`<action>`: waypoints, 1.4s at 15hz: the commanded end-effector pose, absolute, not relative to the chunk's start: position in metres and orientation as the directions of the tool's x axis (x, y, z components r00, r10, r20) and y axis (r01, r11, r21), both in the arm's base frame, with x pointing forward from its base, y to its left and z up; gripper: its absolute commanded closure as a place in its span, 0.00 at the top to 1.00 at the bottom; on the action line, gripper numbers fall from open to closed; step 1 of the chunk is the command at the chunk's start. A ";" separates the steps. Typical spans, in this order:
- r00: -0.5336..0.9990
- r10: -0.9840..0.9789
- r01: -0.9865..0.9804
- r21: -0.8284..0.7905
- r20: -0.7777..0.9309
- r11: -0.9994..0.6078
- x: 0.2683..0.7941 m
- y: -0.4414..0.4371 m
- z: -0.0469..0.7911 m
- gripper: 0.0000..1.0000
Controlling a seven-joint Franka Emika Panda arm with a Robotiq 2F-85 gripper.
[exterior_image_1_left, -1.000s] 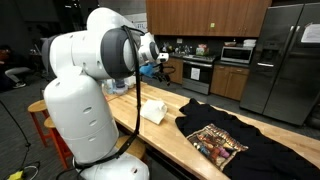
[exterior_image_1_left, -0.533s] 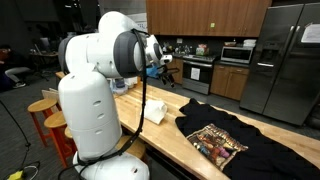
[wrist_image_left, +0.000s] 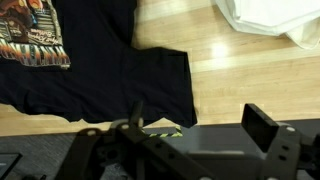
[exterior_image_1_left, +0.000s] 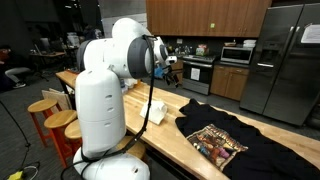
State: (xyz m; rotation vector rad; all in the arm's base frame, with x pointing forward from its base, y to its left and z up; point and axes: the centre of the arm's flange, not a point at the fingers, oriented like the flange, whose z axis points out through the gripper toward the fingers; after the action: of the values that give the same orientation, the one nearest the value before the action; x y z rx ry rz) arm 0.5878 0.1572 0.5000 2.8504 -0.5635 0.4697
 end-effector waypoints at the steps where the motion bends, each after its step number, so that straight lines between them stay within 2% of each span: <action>1: 0.893 -0.301 -0.366 0.152 0.335 -0.918 0.612 0.153 0.505 1.00; 9: 0.927 -0.236 -0.293 0.173 0.291 -0.940 0.645 0.146 0.491 1.00; 18: 0.884 -0.237 -0.322 0.157 0.403 -0.934 0.591 0.195 0.506 1.00; 19: 0.902 -0.243 -0.315 0.159 0.357 -0.936 0.621 0.185 0.496 1.00; 21: 0.895 -0.233 -0.311 0.158 0.380 -0.937 0.609 0.200 0.502 1.00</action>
State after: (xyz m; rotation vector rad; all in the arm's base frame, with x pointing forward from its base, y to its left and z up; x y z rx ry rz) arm 0.6089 0.1998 0.5024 2.8473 -0.4133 0.5320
